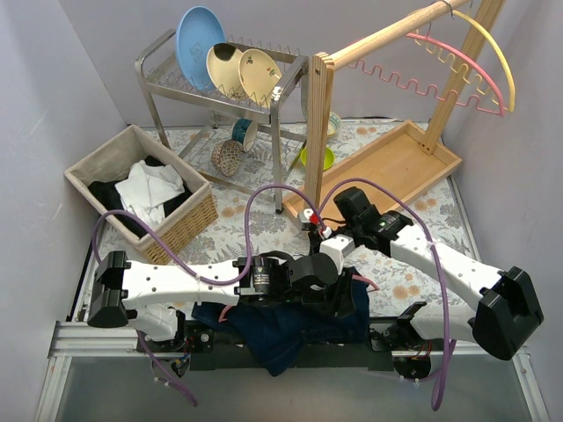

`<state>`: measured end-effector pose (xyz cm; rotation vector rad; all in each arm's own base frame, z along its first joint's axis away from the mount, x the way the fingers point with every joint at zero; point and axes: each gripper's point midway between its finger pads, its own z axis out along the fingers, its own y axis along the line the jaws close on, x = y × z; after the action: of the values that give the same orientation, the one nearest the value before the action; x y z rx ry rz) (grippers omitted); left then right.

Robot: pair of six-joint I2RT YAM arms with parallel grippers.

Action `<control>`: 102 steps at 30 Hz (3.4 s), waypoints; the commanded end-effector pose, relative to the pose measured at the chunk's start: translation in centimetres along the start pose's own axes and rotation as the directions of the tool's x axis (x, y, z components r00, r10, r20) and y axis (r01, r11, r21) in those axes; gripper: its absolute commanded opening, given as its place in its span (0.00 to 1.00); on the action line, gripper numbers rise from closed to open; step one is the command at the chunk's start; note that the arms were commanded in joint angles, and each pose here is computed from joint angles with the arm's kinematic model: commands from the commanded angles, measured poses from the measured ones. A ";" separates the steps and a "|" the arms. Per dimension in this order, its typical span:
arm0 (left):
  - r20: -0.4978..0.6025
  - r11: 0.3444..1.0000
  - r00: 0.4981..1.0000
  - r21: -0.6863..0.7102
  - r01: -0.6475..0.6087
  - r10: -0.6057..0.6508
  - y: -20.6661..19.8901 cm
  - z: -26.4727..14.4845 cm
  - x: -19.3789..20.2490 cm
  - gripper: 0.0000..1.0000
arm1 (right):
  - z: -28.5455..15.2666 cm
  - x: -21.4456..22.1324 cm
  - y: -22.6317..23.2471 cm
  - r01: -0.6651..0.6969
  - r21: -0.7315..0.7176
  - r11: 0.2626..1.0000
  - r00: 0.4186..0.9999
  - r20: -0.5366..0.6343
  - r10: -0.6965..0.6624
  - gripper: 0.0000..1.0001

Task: Place the skirt on the hanger
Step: Place skirt on hanger

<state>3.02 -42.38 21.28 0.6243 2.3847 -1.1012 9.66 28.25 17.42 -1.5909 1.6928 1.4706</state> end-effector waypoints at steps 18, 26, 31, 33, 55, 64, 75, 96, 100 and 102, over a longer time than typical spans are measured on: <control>0.237 0.979 0.967 0.155 -0.130 0.090 0.0 -12.9 -3.9 0.69 | -8.0 -7.4 3.7 0.344 0.303 0.889 0.939 -0.087 -0.334 0.01; 0.368 0.967 0.894 -0.060 -0.249 0.254 -2.2 -5.8 -3.2 0.72 | -8.3 -9.3 2.6 0.123 0.401 0.908 0.983 0.078 -0.168 0.01; 0.449 0.941 0.828 -0.191 -0.280 0.337 -4.9 -2.3 -2.1 0.75 | -8.5 -10.7 2.3 -0.020 0.375 0.927 0.983 0.177 -0.050 0.01; 0.471 0.939 0.816 -0.241 -0.245 0.334 -4.6 -0.7 -1.8 0.78 | -8.6 -11.2 2.4 -0.059 0.370 0.927 0.979 0.202 -0.018 0.01; 0.418 0.712 0.756 -0.696 -0.089 0.503 0.7 3.4 0.8 0.06 | -9.5 -12.9 2.6 -0.108 0.366 0.924 0.964 0.264 0.008 0.01; 0.284 0.920 0.879 -0.203 -0.334 0.382 -4.8 4.1 5.8 0.00 | -10.1 -14.0 2.0 -0.079 0.409 0.909 0.964 0.263 -0.034 0.01; 0.087 0.910 0.906 -0.055 -0.411 0.415 -5.0 5.0 11.0 0.00 | -10.8 -14.2 1.8 -0.007 0.460 0.888 0.967 0.231 -0.112 0.01; 0.356 0.870 0.799 -0.099 -0.483 0.484 0.1 -18.8 -3.4 0.89 | -13.5 -7.5 6.5 0.409 0.472 0.781 0.905 -0.099 -0.414 0.01; 0.355 0.823 0.757 -0.072 -0.563 0.549 0.6 -20.6 -3.6 0.98 | -12.3 -6.4 7.7 0.466 0.339 0.817 0.883 -0.119 -0.454 0.01; 0.359 0.805 0.740 -0.057 -0.591 0.569 0.4 -20.8 -3.6 0.98 | -11.9 -6.2 7.9 0.478 0.296 0.827 0.877 -0.116 -0.466 0.01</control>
<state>1.55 -27.81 36.57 0.8543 1.7073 -1.0193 10.37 18.70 28.24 -1.5798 1.5491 0.8015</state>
